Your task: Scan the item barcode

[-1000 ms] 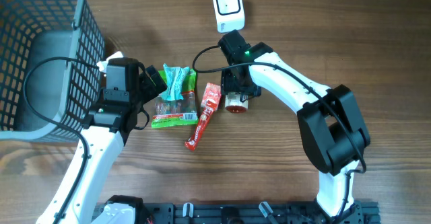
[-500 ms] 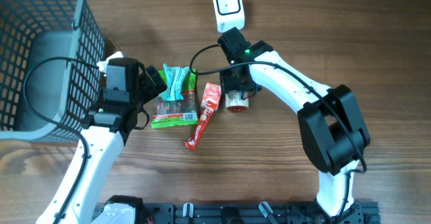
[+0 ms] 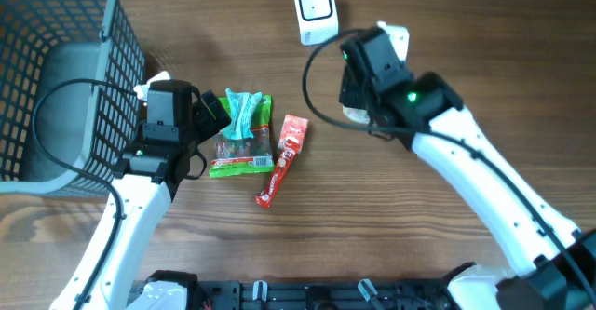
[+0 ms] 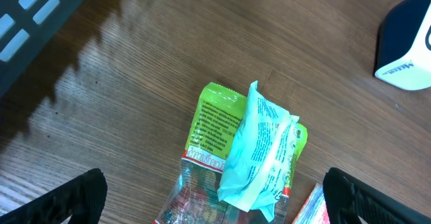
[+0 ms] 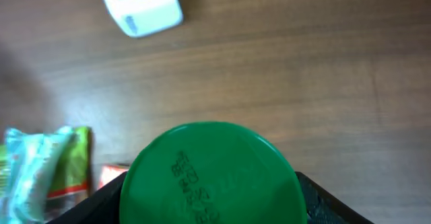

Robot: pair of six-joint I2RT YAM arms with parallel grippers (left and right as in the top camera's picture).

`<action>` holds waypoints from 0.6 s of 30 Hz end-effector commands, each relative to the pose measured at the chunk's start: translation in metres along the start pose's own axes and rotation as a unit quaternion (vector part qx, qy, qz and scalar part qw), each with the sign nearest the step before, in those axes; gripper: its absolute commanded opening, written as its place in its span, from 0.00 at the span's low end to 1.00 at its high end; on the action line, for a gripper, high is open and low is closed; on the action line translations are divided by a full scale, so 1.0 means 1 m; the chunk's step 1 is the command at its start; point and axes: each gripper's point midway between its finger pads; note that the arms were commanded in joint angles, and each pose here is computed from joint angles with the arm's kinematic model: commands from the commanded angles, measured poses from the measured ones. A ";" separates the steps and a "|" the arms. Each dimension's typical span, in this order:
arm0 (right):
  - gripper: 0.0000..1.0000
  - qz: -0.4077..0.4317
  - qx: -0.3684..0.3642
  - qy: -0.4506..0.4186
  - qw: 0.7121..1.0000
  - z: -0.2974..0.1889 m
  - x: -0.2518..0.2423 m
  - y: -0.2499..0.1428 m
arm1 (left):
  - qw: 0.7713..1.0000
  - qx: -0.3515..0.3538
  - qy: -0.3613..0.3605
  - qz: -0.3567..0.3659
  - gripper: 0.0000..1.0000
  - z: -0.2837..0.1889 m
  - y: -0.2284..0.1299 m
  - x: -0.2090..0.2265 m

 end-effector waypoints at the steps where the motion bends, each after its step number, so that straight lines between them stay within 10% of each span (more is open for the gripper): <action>1: 0.59 0.010 -0.015 -0.054 0.998 0.036 -0.024 -0.033 | 1.000 -0.009 0.000 0.003 1.00 -0.002 0.006 0.000; 18: 0.64 -0.025 -0.052 -0.047 0.997 0.084 -0.033 -0.080 | 1.000 -0.009 0.000 0.003 1.00 -0.002 0.006 0.000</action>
Point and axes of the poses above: each gripper's point midway between its finger pads, its own z axis out along the fingers, its own x axis along the line the jaws close on, y = z × x, and after that the axes turned 7 degrees about -z, right-handed
